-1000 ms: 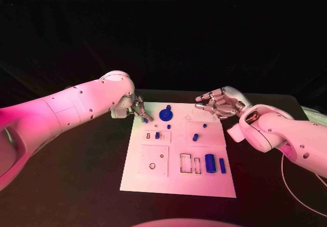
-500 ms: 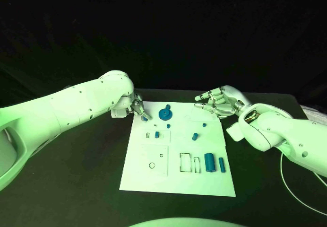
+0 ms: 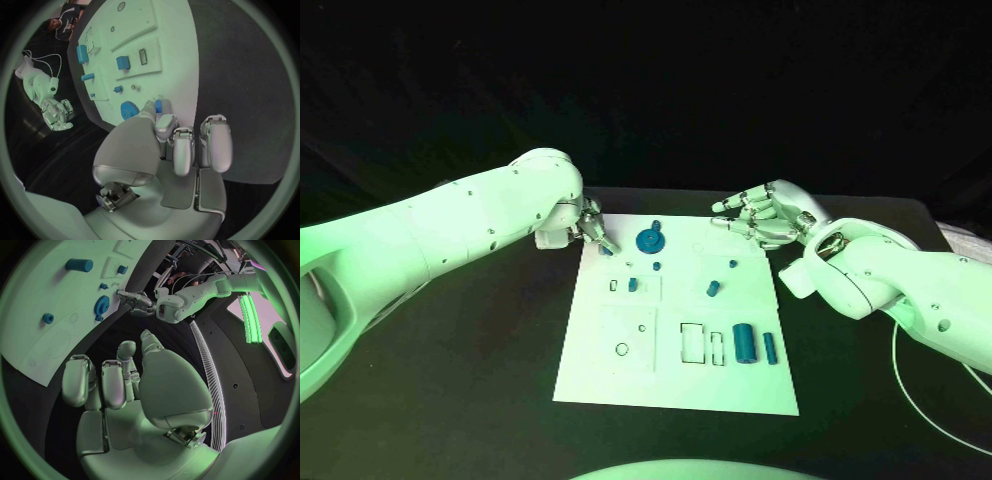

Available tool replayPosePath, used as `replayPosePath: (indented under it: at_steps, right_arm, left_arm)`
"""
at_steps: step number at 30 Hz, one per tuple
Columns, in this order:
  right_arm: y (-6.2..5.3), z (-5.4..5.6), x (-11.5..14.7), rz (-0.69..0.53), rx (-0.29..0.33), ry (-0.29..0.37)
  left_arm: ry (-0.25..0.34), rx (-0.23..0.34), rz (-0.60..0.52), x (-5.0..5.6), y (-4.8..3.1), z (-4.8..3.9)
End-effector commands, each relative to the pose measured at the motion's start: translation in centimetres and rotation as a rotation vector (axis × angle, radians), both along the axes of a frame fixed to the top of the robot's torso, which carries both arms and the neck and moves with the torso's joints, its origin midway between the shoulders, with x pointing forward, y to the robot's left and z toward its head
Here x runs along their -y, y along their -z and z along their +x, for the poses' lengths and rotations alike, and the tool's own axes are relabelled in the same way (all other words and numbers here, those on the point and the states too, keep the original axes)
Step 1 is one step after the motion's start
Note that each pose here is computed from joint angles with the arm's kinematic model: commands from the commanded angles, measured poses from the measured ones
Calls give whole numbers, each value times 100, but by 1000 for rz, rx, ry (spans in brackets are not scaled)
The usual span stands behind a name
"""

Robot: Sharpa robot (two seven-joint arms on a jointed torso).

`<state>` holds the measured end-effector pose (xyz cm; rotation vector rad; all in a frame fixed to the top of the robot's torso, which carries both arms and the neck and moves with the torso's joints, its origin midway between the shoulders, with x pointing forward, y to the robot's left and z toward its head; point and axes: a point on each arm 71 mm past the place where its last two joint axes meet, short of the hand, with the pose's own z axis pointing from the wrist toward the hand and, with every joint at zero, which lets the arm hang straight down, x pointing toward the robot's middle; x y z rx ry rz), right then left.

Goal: Assemble the parts on the task board

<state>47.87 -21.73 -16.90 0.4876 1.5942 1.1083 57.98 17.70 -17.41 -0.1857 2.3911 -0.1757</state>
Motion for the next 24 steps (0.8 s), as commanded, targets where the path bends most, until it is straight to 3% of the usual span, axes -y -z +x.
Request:
replayPosePath:
  at_steps: [1, 15, 24]
  right_arm:
    - [4, -6, -16, -1, 1, -18]
    - [18, -5, -19, -4, -8, -23]
    - [31, -9, -6, -8, -15, -24]
  left_arm:
    - [-25, 8, -31, -9, -7, 5]
    - [-44, 53, -116, -26, -32, -19]
    - [-42, 35, -171, -88, -13, -201]
